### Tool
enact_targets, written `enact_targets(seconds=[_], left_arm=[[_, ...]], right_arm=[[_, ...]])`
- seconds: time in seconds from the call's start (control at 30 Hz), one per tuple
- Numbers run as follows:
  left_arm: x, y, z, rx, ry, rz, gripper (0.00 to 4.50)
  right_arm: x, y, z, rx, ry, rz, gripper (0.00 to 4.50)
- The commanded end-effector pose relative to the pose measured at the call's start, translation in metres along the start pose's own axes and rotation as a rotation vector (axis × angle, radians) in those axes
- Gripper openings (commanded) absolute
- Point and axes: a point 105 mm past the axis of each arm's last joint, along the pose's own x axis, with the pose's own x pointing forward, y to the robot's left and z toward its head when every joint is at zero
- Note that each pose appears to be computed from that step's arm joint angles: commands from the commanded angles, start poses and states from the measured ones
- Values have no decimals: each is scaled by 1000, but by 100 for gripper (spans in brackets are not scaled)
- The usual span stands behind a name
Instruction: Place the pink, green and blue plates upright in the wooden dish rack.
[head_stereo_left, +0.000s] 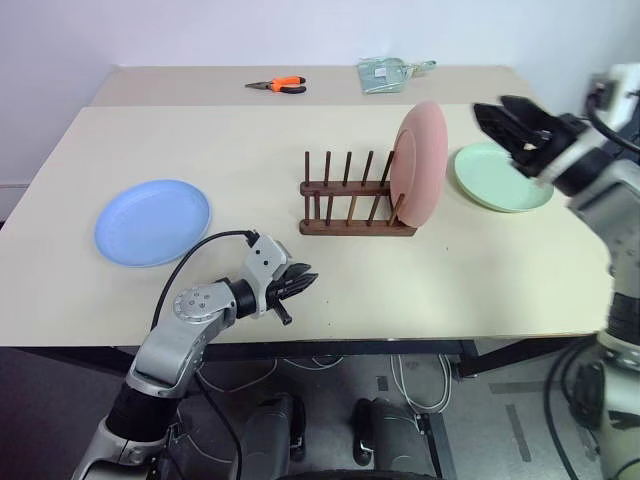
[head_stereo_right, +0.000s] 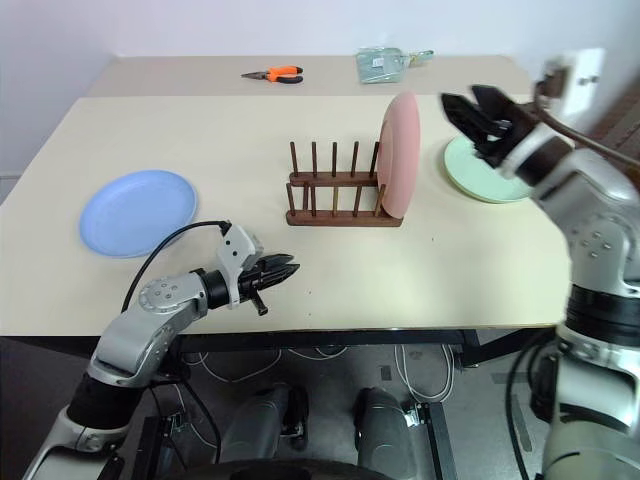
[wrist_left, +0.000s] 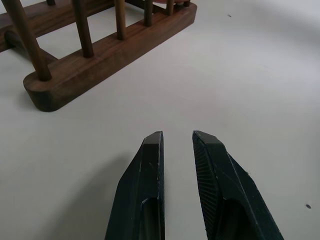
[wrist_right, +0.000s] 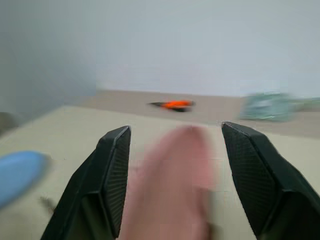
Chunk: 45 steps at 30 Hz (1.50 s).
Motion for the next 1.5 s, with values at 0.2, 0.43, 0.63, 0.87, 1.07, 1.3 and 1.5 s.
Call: enact_targets(seconds=[0.2,0.43,0.63,0.87,1.07,1.3,1.5], left_arm=[[6,-4,13,39,-35,-30,93],[7,-2,18,42,-45,-31,93],[5,-4,16,36,-45,-17,93],[1,-5,14,31,-44,3,93],[0,-6,14,32,-38,4,93],[-8,-3,9,33,-19,11,93],[-9,7,16,37,-61,14,93]], right_arm=[[-3,-51,-105,-569,469,-28,297],[23,-76,-138,-703,607,-56,297],[27,-77,-155,-721,686,-66,297],[26,-85,-151,-746,666,-150,13],[28,-90,-120,-832,515,-172,5],[33,-38,28,-492,-163,-106,5],[-1,93,116,88,-483,459,5]])
